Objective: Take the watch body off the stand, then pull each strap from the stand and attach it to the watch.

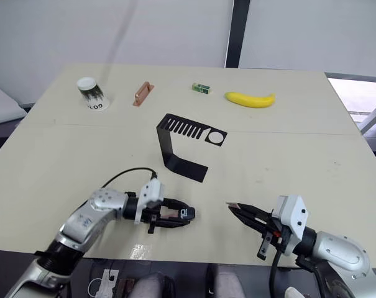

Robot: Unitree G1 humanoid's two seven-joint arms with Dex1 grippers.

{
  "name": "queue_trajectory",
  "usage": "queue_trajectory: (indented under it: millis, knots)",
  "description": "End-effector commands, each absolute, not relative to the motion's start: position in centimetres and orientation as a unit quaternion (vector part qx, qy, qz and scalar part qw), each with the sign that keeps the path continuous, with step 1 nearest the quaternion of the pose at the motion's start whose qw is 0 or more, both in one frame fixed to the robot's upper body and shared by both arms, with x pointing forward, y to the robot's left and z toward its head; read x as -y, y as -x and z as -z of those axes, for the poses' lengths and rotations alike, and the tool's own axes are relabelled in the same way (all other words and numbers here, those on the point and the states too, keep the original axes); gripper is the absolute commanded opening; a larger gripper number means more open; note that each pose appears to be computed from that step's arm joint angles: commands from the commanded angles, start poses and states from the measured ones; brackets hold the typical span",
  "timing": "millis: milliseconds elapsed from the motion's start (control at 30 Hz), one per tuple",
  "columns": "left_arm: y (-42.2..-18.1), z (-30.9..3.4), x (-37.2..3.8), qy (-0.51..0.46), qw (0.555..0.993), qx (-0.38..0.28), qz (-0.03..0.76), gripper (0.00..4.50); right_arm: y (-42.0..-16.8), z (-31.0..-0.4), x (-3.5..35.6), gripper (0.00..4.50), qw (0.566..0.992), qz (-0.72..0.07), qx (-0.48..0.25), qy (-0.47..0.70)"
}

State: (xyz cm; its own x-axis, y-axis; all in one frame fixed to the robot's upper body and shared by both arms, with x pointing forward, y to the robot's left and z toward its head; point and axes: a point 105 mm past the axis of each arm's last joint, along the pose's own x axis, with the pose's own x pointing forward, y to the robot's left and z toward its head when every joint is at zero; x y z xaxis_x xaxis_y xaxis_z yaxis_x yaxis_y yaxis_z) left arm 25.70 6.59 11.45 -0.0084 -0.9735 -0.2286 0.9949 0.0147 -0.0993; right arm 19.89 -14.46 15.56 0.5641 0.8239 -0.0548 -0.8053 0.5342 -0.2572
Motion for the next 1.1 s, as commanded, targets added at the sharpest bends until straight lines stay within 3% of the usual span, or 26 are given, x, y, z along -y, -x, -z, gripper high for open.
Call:
queue_trajectory:
  millis: [33,167,400,1100]
  knots:
    - [-25.0,-14.2,-6.6,0.033,0.665,-0.138,0.733,1.60,-19.4,-17.3,13.3,0.00,0.863,-0.464,0.089,0.182]
    - [-25.5,-14.6,-6.9,0.141,0.632,-0.221,0.729,1.60,-19.0,-18.2,12.1,0.00,0.849,-0.470,0.116,0.210]
    - [-26.2,-14.7,-5.4,0.182,0.600,-0.271,0.730,1.60,-17.6,-17.6,11.6,0.00,0.814,-0.502,0.125,0.264]
    - [-25.1,-15.2,-3.6,0.216,0.566,-0.312,0.732,1.60,-19.1,-16.4,10.8,0.00,0.786,-0.485,0.147,0.354]
